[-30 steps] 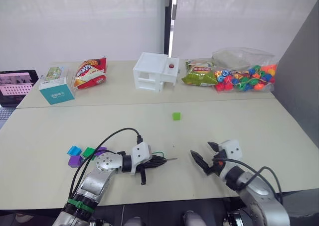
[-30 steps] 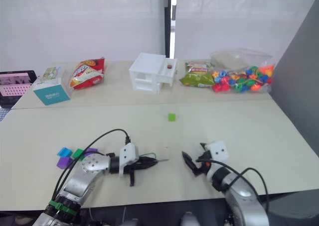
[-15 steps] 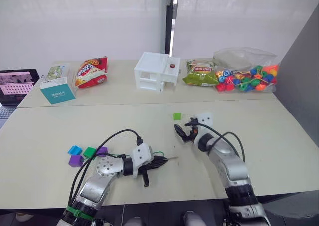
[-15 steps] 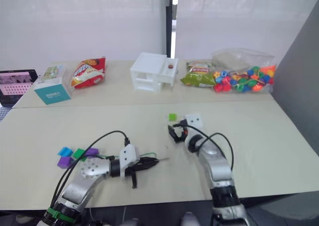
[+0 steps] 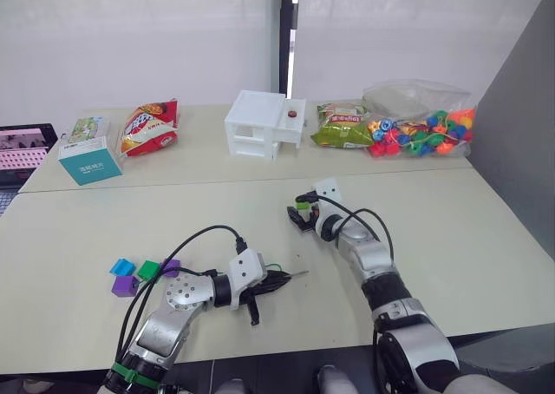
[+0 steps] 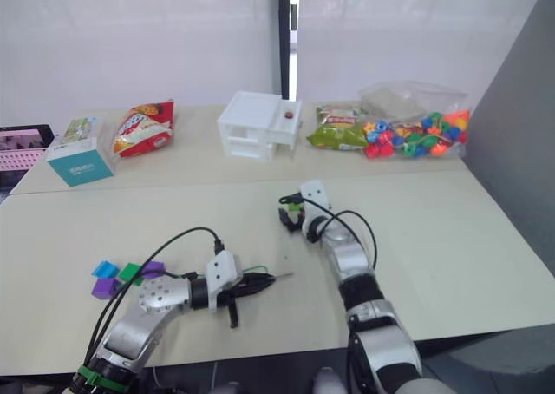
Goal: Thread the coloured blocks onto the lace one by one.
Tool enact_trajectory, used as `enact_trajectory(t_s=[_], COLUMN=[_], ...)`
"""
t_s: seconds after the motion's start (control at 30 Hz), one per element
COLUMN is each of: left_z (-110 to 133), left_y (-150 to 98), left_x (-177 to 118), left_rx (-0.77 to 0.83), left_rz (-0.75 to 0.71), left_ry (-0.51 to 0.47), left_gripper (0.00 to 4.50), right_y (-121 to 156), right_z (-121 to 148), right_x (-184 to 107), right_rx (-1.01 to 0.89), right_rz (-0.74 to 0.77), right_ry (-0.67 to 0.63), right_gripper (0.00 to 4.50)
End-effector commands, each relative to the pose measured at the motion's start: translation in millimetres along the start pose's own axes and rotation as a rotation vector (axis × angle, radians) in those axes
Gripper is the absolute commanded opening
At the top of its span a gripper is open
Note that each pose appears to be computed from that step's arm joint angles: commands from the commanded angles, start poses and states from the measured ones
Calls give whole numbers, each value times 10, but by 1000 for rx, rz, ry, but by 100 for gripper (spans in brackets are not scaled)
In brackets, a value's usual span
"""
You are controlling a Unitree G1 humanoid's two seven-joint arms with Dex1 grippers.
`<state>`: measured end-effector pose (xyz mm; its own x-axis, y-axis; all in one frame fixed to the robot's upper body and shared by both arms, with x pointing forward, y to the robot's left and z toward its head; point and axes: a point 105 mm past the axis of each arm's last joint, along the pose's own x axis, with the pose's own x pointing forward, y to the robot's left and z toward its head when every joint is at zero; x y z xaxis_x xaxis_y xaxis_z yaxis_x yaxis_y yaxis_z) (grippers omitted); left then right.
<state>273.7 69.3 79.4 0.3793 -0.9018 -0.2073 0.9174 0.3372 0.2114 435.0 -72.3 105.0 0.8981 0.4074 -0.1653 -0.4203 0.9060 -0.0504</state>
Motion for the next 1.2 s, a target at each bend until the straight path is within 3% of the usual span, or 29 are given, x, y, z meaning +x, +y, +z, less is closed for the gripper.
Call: enact_trajectory(t_s=[0.03, 0.23, 0.27, 0.53, 0.73, 0.93, 1.2], left_z=[112, 105, 107, 112, 144, 157, 170], left_y=[5, -16, -19, -23, -7, -15, 49], left_x=[-2, 21, 29, 112, 191, 255, 284], left_rx=[33, 31, 32, 35, 30, 18, 25], left_rz=[2, -7, -13, -71, -97, -138, -163], left_ry=[-29, -27, -27, -42, -81, -110, -117], left_gripper=[0, 0, 0, 0, 0, 0, 0], right_y=[-43, -35, -39, -255, -278, -136, 92], right_z=[25, -3, -3, 21, -164, -362, -558], right_x=[11, -75, -93, -497, -1123, -1609, -1896], right_rx=[17, 28, 23, 1, -1, 51, 196], right_rz=[-31, 4, 8, -47, -83, -124, -141], right_ry=[-27, -59, -64, -111, -56, 41, 144], right_gripper=[332, 127, 114, 114, 114, 114, 114])
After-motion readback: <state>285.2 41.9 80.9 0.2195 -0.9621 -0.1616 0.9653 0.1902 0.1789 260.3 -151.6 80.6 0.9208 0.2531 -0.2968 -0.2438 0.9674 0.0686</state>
